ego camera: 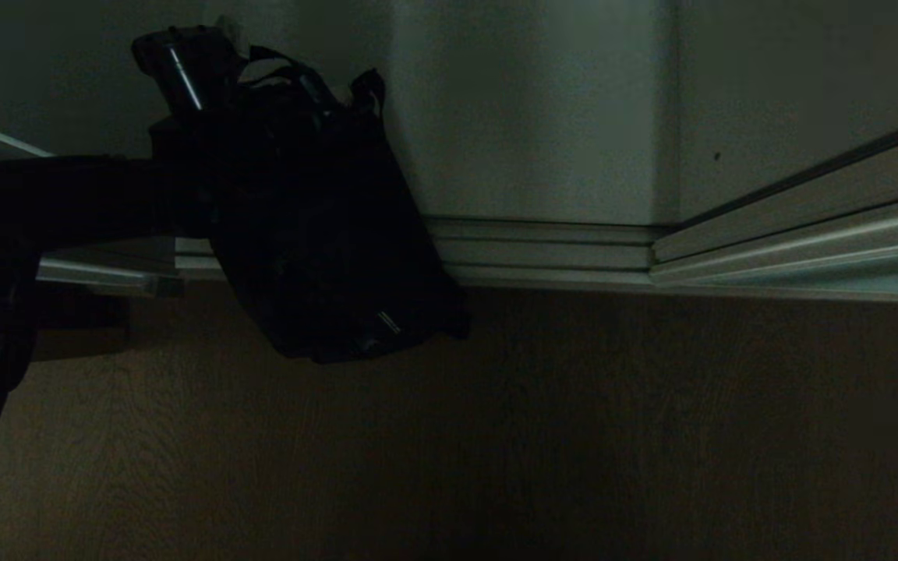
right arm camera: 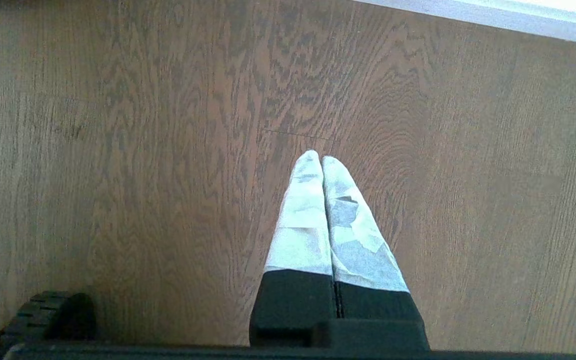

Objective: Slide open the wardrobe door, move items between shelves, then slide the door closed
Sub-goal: Place the bag on the lower shelf

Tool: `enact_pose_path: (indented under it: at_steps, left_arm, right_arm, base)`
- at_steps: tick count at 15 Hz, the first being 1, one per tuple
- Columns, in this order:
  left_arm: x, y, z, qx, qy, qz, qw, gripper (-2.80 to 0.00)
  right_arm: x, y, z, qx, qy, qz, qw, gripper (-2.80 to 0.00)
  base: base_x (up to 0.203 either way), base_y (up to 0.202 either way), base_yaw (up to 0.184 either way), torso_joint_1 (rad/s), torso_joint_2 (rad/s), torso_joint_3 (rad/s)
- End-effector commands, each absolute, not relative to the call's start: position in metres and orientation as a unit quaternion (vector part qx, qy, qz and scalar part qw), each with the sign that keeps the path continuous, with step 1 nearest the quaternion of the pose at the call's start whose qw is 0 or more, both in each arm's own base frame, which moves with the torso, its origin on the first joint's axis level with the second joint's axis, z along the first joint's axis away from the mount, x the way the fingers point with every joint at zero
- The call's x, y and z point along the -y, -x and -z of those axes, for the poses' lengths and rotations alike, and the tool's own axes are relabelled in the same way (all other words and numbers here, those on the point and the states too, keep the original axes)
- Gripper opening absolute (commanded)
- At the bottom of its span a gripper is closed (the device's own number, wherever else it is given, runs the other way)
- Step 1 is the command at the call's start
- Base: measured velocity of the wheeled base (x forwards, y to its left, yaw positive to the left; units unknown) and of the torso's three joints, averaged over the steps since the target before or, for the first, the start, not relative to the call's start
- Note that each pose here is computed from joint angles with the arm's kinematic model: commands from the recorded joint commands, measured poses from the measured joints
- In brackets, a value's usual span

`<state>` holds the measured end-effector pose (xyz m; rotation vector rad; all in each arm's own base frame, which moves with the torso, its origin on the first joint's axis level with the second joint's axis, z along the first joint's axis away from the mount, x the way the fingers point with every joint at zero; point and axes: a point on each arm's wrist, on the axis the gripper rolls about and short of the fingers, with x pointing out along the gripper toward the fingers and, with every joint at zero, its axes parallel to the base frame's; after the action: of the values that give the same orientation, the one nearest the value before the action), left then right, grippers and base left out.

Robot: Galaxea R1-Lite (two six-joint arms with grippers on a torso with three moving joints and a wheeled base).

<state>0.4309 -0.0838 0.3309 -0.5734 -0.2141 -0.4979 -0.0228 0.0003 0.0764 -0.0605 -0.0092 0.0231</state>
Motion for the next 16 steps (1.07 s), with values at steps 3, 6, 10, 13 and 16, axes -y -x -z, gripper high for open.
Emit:
enact_pose_path:
  at_steps: [3, 6, 10, 13, 16]
  left_arm:
    - [0.083, -0.431, -0.335, 0.143, 0.309, 0.218, 0.915, -2.80]
    - [0.081, -0.428, -0.341, 0.163, 0.315, 0.199, 0.913, -2.80]
    - [0.079, -0.422, -0.347, 0.179, 0.316, 0.193, 0.911, -2.80]
    - [0.074, -0.411, -0.359, 0.200, 0.324, 0.196, 0.904, -2.80]
    - [0.075, -0.414, -0.354, 0.187, 0.324, 0.192, 0.907, 0.00]
  right_arm:
    - [0.000, 0.023, -0.076, 0.006, 0.031, -0.012, 0.999, -2.80]
    - [0.000, 0.023, -0.076, 0.006, 0.031, -0.012, 0.999, -2.80]
    - [0.000, 0.023, -0.076, 0.006, 0.031, -0.012, 0.999, -2.80]
    - [0.000, 0.023, -0.076, 0.006, 0.031, -0.012, 0.999, -2.80]
    - [0.000, 0.023, -0.076, 0.007, 0.031, -0.012, 0.999, -2.80]
  base:
    - [0.000, 0.000, 0.000, 0.000, 0.00, 0.000]
    - [0.000, 0.000, 0.000, 0.000, 0.00, 0.000]
    - [0.000, 0.000, 0.000, 0.000, 0.00, 0.000]
    - [0.000, 0.000, 0.000, 0.000, 0.00, 0.000]
    - [0.000, 0.000, 0.000, 0.000, 0.00, 0.000]
